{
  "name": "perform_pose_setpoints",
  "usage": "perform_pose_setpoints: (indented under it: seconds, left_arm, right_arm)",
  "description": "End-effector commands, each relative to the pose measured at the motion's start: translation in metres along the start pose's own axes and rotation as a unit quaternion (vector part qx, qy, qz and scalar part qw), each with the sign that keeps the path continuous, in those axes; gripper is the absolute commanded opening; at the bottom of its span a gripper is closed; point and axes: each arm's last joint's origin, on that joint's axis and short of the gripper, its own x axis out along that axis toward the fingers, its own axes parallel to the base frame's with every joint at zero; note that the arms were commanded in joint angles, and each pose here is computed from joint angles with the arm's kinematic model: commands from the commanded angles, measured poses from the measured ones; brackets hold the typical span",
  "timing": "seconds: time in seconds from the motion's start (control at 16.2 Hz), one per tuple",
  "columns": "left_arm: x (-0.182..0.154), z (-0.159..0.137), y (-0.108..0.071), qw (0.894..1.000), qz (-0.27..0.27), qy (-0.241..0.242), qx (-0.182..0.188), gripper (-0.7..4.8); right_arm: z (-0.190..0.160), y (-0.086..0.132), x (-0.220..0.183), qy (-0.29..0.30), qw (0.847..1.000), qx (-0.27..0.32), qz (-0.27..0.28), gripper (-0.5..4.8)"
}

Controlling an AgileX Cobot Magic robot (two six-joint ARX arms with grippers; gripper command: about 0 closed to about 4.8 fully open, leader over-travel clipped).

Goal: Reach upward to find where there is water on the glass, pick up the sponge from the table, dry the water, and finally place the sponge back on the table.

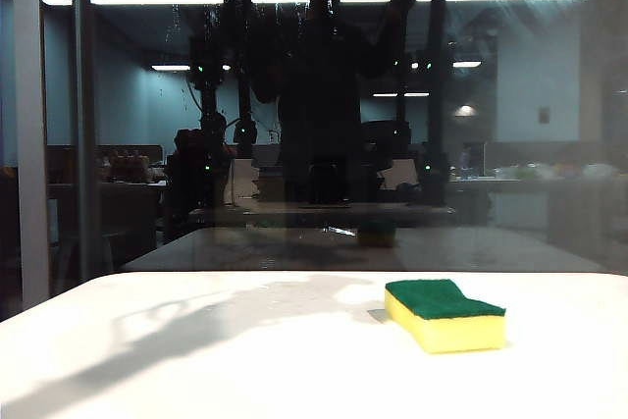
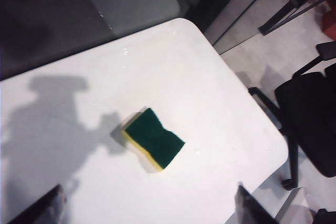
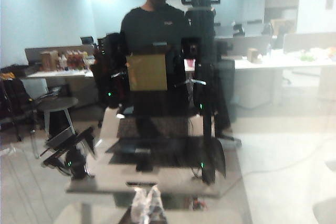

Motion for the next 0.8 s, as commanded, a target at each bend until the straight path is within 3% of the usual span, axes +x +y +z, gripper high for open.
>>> perform_pose_setpoints:
  seconds: [0.06,0.56,0.8]
  left_arm:
    - [0.012,-0.011,-0.005,0.999,-0.025,-0.030,-0.010,4.17]
    - [0.081,-0.086,0.013,0.995,-0.044,-0.009,-0.086,4.17]
    - [0.118,-0.121,0.023,0.991,-0.037,0.038,-0.120,4.17]
  right_arm:
    - [0.004,0.000,-0.007,-0.012,1.000,-0.002,-0.001,-0.05]
    - [0.004,0.001,-0.009,-0.007,1.000,-0.002,-0.002,-0.05]
    - [0.004,0.000,-0.009,-0.006,1.000,-0.002,-0.002,-0.05]
